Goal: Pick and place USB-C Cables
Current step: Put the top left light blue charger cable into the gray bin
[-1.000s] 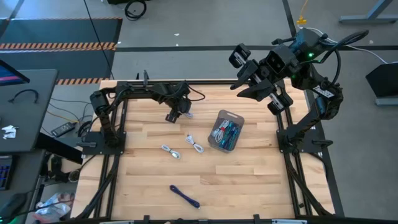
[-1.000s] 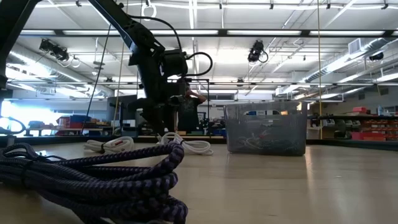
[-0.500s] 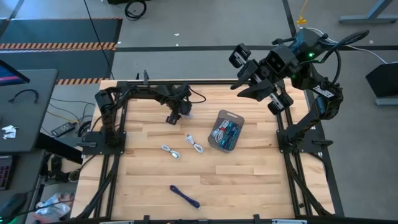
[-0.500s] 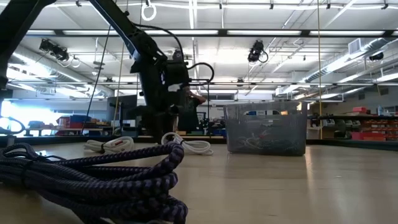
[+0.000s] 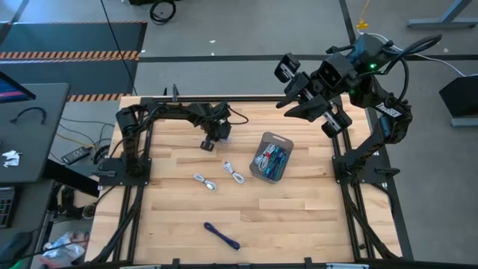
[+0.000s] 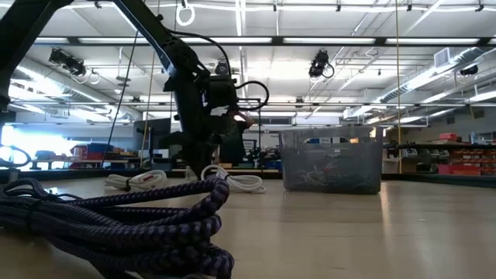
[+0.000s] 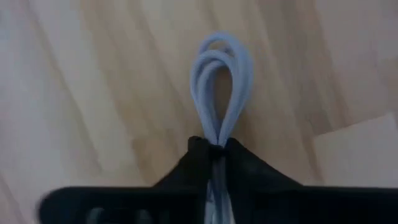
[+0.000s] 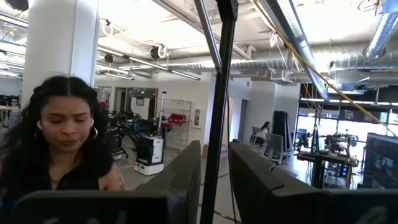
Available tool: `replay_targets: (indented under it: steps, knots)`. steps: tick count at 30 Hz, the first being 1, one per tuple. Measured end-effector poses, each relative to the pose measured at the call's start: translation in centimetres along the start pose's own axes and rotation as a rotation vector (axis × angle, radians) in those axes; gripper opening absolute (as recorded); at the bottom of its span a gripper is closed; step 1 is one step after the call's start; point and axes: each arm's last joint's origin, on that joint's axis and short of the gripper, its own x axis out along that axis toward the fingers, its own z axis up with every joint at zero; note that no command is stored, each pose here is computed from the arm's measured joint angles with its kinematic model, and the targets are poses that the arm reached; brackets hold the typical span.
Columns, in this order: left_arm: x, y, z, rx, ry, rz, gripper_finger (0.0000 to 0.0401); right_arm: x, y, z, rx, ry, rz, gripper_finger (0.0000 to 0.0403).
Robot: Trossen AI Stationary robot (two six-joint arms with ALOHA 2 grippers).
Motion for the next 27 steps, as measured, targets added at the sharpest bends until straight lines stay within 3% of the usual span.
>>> replay_targets:
  steps: [9, 20, 27]
  knots:
    - [-3.9, 1.8, 3.3, -0.131, -0.043, -0.005, 0.0026, 0.0, 0.0, 0.0, 0.002, 0.002, -0.001, 0.0088]
    - [-13.3, 2.4, 11.3, -0.460, -0.381, -0.100, 0.0026, -0.5, -0.7, 0.1, -0.009, 0.007, -0.033, 0.0087]
    - [-15.2, 1.0, 14.2, -0.617, -0.499, -0.156, 0.0026, -1.8, -2.3, 0.2, -0.033, 0.022, -0.106, 0.0087]
